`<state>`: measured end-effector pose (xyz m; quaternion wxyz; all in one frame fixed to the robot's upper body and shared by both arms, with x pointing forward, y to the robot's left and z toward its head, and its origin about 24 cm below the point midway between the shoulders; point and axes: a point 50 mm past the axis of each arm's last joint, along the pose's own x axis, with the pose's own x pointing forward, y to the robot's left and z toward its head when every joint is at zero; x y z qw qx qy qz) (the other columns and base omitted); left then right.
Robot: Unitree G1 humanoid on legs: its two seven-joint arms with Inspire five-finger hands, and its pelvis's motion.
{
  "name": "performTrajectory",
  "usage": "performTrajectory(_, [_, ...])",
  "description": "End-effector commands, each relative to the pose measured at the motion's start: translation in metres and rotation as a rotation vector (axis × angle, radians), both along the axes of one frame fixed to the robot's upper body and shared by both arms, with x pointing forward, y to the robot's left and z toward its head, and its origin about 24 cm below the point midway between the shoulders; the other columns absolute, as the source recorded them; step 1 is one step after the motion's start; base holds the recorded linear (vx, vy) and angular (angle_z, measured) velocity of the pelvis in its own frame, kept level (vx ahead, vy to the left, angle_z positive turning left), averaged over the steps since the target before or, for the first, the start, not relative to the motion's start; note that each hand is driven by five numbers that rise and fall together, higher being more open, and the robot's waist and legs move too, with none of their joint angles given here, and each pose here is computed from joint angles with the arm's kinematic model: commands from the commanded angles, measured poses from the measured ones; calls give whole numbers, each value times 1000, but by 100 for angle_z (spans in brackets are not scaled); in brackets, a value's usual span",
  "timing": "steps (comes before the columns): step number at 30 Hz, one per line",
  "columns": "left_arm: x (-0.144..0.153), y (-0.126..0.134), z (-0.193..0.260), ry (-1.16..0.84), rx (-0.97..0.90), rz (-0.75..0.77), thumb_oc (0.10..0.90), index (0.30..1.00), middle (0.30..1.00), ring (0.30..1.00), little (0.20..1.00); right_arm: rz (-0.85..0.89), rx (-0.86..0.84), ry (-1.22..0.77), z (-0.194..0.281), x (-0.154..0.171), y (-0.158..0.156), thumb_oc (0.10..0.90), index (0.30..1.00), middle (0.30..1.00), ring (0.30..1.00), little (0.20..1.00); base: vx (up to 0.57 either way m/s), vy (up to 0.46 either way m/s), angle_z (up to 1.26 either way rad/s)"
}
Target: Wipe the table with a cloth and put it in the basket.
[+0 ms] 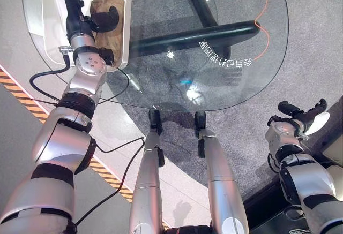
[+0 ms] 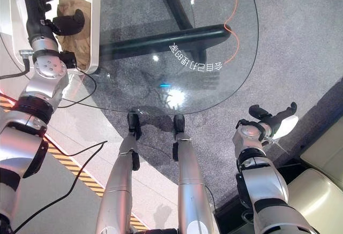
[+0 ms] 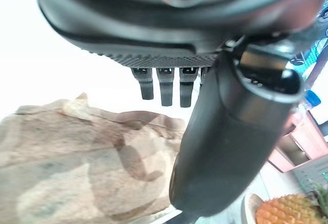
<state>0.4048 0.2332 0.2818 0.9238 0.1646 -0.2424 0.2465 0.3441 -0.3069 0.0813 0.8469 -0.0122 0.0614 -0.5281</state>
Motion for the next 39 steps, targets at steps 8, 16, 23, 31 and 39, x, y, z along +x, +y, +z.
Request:
performTrajectory(8, [-20, 19, 63, -244, -12, 83, 800, 900, 900, 900, 900, -76, -81, 13, 3, -17, -31, 800, 900, 900, 900, 900, 0, 0, 0])
performTrajectory(16, [-30, 22, 63, -367, -78, 56, 800, 900, 900, 900, 900, 138, -59, 60, -23, -17, -15, 800, 900, 900, 900, 900, -3, -21, 0])
performTrajectory(23, [-41, 42, 47, -385, -105, 16, 800, 900, 900, 900, 900, 253, 25, 192, -62, -35, -11, 800, 900, 900, 900, 900, 7, -46, -2])
performTrajectory(31, [-53, 85, -29, -177, -173, -11, 800, 900, 900, 900, 900, 276, 131, 412, -116, -91, -28, 800, 900, 900, 900, 900, 75, -29, -8])
performTrajectory(39, [-82, 106, -135, 97, -281, -29, 800, 900, 900, 900, 900, 268, 197, 593, -159, -155, -35, 800, 900, 900, 900, 900, 93, 9, 1])
